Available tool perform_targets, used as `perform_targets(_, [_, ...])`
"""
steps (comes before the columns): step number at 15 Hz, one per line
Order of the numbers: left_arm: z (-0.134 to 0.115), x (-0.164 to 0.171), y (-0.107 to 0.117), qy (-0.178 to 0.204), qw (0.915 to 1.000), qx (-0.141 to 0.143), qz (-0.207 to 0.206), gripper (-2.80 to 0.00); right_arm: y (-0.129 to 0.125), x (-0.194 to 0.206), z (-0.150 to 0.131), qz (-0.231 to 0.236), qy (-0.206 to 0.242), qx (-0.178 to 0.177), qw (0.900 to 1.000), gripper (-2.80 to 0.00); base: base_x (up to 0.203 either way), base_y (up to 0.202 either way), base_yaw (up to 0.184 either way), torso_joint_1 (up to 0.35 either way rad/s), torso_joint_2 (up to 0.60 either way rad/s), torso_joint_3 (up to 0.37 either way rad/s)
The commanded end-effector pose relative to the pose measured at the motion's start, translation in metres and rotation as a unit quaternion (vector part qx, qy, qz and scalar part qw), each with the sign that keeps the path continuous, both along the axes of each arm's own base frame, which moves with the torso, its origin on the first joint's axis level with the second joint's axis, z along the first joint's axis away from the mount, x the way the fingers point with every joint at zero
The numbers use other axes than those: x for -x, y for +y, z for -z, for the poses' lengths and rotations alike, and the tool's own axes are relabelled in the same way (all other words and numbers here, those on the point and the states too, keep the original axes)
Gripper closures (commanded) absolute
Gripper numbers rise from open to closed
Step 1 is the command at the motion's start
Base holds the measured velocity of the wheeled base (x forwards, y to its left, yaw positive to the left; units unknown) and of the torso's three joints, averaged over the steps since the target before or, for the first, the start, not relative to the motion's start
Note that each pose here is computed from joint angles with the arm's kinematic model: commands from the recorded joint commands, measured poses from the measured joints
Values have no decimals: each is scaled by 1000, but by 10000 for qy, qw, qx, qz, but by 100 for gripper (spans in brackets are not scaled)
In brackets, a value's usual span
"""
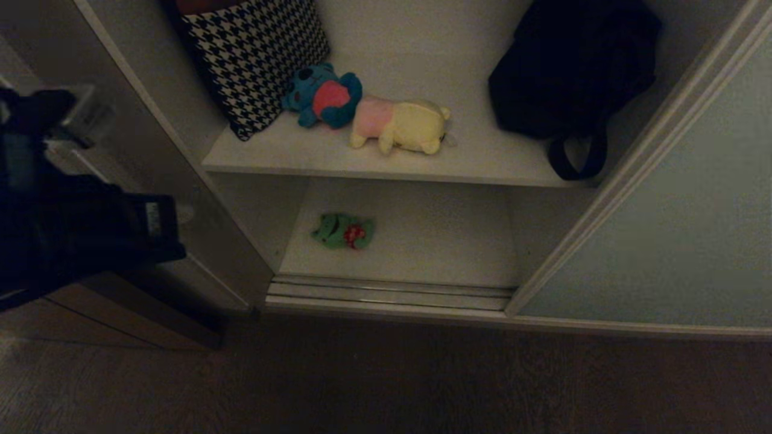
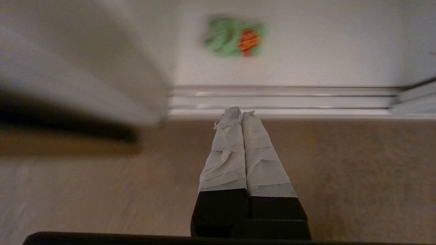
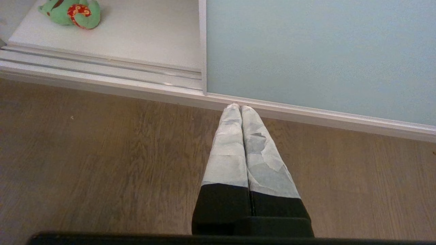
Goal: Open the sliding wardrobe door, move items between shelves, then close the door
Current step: Place the pink doll on the higher shelf, then place the green doll on the higher shelf
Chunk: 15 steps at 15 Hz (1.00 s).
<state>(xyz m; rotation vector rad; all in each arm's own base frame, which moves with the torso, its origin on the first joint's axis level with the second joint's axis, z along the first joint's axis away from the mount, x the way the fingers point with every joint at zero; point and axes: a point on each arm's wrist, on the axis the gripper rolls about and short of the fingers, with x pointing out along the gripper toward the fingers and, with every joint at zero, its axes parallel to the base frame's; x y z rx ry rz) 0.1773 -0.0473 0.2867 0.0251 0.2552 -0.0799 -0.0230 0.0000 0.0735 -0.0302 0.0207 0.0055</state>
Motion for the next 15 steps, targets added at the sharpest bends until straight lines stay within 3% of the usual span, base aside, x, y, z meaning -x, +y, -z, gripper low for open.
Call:
perform_targets(1, [5, 49, 26, -251, 9991, 74, -338, 0, 0, 0, 0, -5, -1, 2, 10000, 0, 0, 0, 0, 0, 0, 0])
perform_targets(3, [33, 63, 37, 79, 9992, 66, -399, 0, 0, 0, 0, -5, -3, 2, 10000, 0, 0, 0, 0, 0, 0, 0])
perform_targets(6, [81, 83, 41, 633, 9978, 136, -155, 0, 0, 0, 0, -4, -4, 2, 10000, 0, 0, 0, 0, 0, 0, 0])
perform_targets(9, [97, 90, 41, 865, 9956, 330, 107, 0, 0, 0, 0, -4, 3, 2, 10000, 0, 0, 0, 0, 0, 0, 0])
perform_targets(12, [114, 91, 41, 1194, 9923, 319, 124, 0, 0, 0, 0, -5, -4, 2, 10000, 0, 0, 0, 0, 0, 0, 0])
perform_targets(15, [127, 91, 39, 1483, 9865, 464, 512, 0, 0, 0, 0, -5, 0, 2, 10000, 0, 0, 0, 0, 0, 0, 0])
